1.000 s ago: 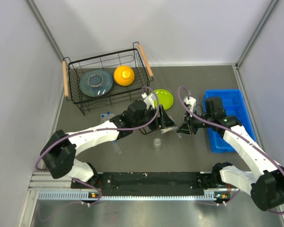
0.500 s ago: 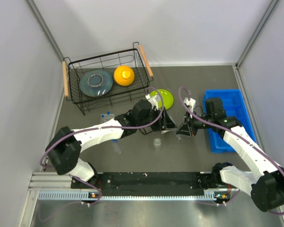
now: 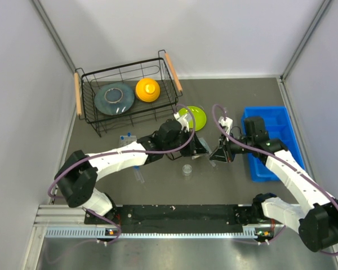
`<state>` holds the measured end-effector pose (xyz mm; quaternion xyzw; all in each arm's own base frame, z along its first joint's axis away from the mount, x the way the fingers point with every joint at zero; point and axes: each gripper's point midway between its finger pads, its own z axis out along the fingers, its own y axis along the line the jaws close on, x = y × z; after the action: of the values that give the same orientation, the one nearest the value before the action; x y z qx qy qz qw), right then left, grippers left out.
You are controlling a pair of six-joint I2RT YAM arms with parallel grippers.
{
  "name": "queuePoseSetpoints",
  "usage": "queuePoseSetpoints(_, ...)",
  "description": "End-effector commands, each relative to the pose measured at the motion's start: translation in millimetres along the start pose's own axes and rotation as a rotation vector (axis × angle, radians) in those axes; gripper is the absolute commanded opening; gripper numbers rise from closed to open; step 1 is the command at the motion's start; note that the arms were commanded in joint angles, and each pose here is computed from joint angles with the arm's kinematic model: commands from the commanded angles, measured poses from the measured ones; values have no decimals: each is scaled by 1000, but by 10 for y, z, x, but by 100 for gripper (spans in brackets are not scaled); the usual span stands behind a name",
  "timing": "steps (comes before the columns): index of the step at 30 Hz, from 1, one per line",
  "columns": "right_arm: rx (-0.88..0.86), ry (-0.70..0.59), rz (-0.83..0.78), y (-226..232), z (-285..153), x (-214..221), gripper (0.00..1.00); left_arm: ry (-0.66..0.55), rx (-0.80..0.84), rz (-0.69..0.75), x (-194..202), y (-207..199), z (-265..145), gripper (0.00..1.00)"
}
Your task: Organize the chemistry lab equipment
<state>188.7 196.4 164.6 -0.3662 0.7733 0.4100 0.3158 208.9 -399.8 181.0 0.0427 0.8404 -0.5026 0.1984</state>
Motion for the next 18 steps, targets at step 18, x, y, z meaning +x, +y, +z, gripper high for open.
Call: queuePoseSetpoints(18, 34, -76, -188, -90, -331, -155, 49, -558, -572, 215, -783, 851, -1729, 5)
